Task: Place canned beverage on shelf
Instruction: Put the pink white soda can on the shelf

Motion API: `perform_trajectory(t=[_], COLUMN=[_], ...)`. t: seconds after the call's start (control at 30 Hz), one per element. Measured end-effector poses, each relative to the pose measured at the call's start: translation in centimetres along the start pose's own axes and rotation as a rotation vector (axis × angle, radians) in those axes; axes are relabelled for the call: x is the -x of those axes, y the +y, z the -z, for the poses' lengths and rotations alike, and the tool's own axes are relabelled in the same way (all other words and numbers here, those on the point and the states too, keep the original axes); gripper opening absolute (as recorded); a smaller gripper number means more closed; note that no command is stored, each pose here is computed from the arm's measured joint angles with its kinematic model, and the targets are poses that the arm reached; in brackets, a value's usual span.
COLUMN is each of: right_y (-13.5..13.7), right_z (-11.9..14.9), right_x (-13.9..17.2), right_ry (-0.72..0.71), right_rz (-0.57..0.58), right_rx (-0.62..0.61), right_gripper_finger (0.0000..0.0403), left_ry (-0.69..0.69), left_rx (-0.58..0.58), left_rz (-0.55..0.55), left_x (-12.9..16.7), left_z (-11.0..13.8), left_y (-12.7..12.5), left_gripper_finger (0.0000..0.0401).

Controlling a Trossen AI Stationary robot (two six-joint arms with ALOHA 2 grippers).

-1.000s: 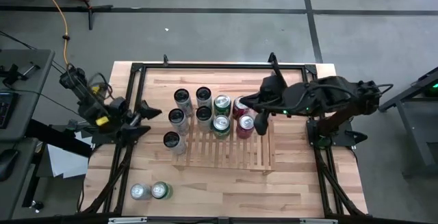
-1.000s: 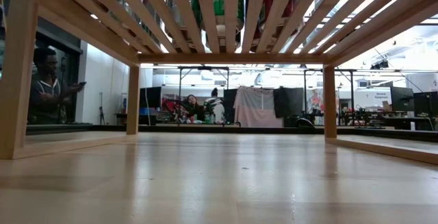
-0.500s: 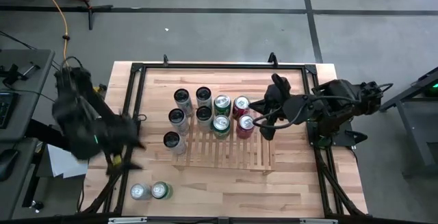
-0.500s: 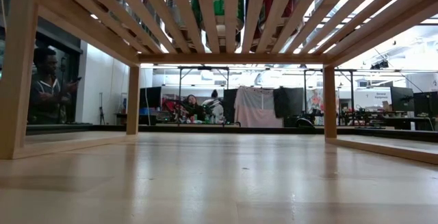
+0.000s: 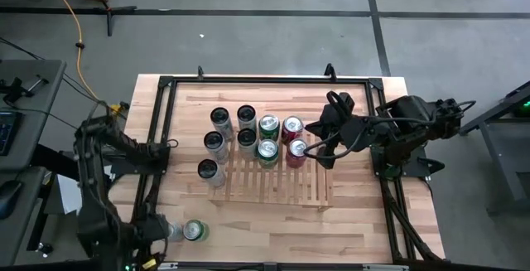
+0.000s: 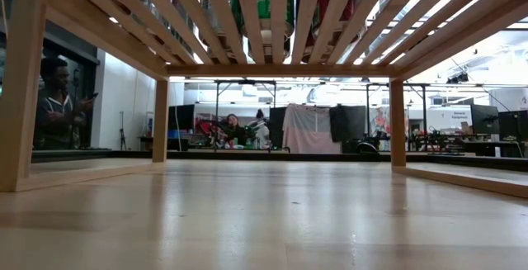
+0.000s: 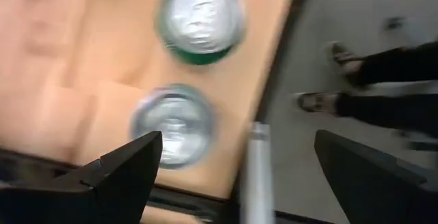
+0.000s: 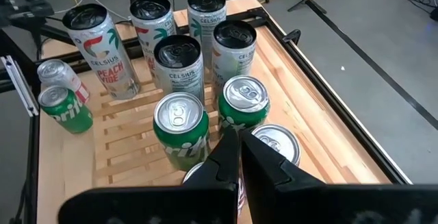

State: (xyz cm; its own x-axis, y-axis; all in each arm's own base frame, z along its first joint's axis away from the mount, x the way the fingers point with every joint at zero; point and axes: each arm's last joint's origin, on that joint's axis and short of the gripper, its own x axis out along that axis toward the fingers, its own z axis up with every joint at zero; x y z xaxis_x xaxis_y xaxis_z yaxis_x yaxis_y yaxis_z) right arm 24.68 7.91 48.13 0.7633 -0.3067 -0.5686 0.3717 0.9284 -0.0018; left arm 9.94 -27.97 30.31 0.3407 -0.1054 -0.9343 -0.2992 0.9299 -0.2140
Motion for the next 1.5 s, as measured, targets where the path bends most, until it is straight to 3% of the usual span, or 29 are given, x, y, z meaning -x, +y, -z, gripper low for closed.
perform_trajectory(t=[0.13,0.23,0.5,0.67,0.9,1.5], right_y=[0.0,0.0,0.0,0.0,0.0,-0.2], right_z=[0.0,0.0,0.0,0.0,0.0,0.2], right_x=[0.0,0.0,0.0,0.0,0.0,0.0], right_ry=[0.0,0.001,0.001,0.001,0.002,0.006], right_rz=[0.0,-0.001,-0.001,-0.001,0.0,0.034], right_rx=[-0.003,-0.006,-0.007,-0.01,-0.008,0.007], right_gripper_finger=[0.0,0.0,0.0,0.0,0.0,0.0], left_ry=[-0.001,-0.004,0.008,0.011,0.056,0.059], left_rx=[-0.07,-0.142,-0.114,-0.148,-0.184,-0.177], left_rz=[-0.163,-0.207,-0.114,-0.116,-0.053,-0.122], left_x=[-1.4,-1.9,-2.6,-2.8,-3.9,-7.1], left_z=[0.4,0.6,0.8,0.8,1.3,1.9], left_y=[0.5,0.5,1.9,3.4,3.3,5.0], left_gripper_finger=[0.0374,0.0374,0.0374,0.037,0.0369,0.0369])
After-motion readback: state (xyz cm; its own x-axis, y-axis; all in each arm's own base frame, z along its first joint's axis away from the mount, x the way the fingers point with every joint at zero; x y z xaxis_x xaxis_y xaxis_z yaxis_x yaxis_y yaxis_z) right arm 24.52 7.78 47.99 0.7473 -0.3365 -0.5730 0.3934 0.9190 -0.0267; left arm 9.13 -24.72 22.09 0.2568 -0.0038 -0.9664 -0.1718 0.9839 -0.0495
